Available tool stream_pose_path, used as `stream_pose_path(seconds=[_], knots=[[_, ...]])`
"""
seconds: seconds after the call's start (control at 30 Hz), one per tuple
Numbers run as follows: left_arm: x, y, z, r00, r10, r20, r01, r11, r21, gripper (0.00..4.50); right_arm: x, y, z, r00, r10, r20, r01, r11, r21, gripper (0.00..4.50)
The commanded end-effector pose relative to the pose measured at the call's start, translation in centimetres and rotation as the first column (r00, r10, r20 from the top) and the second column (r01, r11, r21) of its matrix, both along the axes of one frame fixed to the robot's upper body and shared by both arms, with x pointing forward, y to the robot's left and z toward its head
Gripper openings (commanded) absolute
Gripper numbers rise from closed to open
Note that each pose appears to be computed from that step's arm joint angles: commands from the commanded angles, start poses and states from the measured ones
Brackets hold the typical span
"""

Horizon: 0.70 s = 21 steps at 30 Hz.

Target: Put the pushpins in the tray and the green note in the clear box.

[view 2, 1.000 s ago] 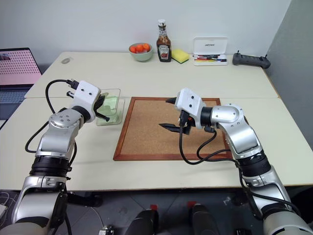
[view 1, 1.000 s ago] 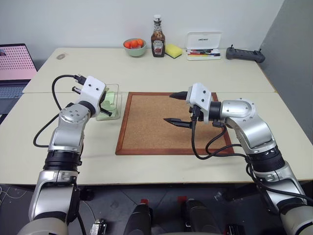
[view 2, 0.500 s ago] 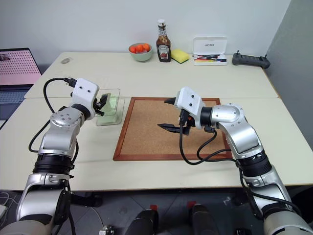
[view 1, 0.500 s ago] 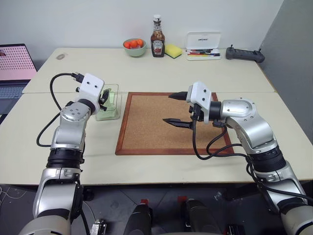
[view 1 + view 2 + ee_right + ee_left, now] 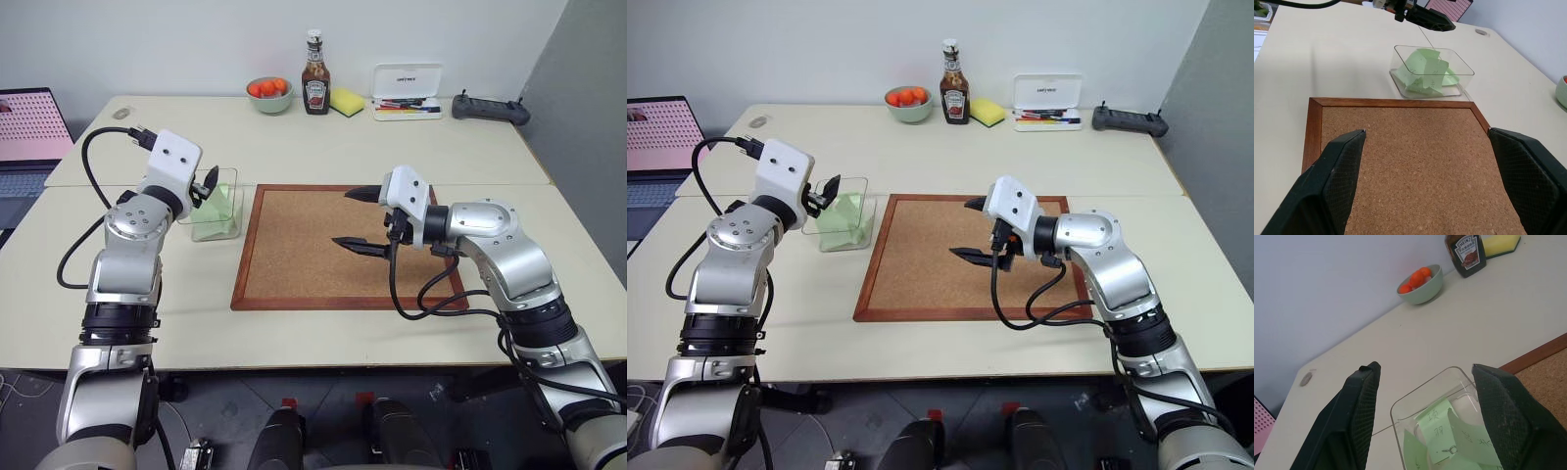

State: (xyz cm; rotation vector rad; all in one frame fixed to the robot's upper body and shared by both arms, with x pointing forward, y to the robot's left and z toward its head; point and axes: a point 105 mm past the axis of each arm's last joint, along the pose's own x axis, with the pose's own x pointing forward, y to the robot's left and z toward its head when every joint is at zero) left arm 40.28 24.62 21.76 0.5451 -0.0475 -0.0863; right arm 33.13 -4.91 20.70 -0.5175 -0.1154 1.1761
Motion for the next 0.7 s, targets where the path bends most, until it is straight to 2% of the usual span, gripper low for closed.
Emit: stream_pose_path(seconds=[0.03,0.1,0.2,0.27,0.43,0.53,0.7], knots=[[-1.2,-1.8,2.2,0.992,-0.118,0.05,0.124,0.984,-0.131,3.15,-0.4,-1.0,1.8,0.999,-0.031,0.032,0.028,0.997,0.077,4.23],[-2.4,-3.9,0.7,0.964,-0.264,-0.023,0.256,0.95,-0.177,3.15,-0.3,-1.7,2.0,0.997,-0.074,0.03,0.069,0.988,0.142,4.23],[-5.3,-6.9,-2.0,0.892,-0.437,-0.113,0.418,0.895,-0.157,3.15,-0.4,-3.4,1.1,0.986,-0.164,0.0,0.159,0.956,0.246,4.23],[-6.5,-7.7,-3.3,0.874,-0.466,-0.14,0.449,0.883,-0.135,3.15,-0.6,-4.4,0.1,0.977,-0.212,-0.014,0.207,0.937,0.281,4.23],[-8.5,-9.7,-5.7,0.81,-0.565,-0.155,0.525,0.818,-0.234,3.15,-1.0,-7.3,-3.7,0.947,-0.305,-0.101,0.321,0.908,0.268,4.23],[-9.0,-9.9,-6.2,0.798,-0.583,-0.154,0.533,0.802,-0.27,3.15,-1.1,-8.5,-4.6,0.936,-0.328,-0.127,0.35,0.901,0.256,4.23],[-9.6,-10.1,-6.4,0.775,-0.613,-0.154,0.566,0.781,-0.262,3.15,-0.9,-10.0,-4.9,0.928,-0.345,-0.141,0.37,0.896,0.244,4.23]])
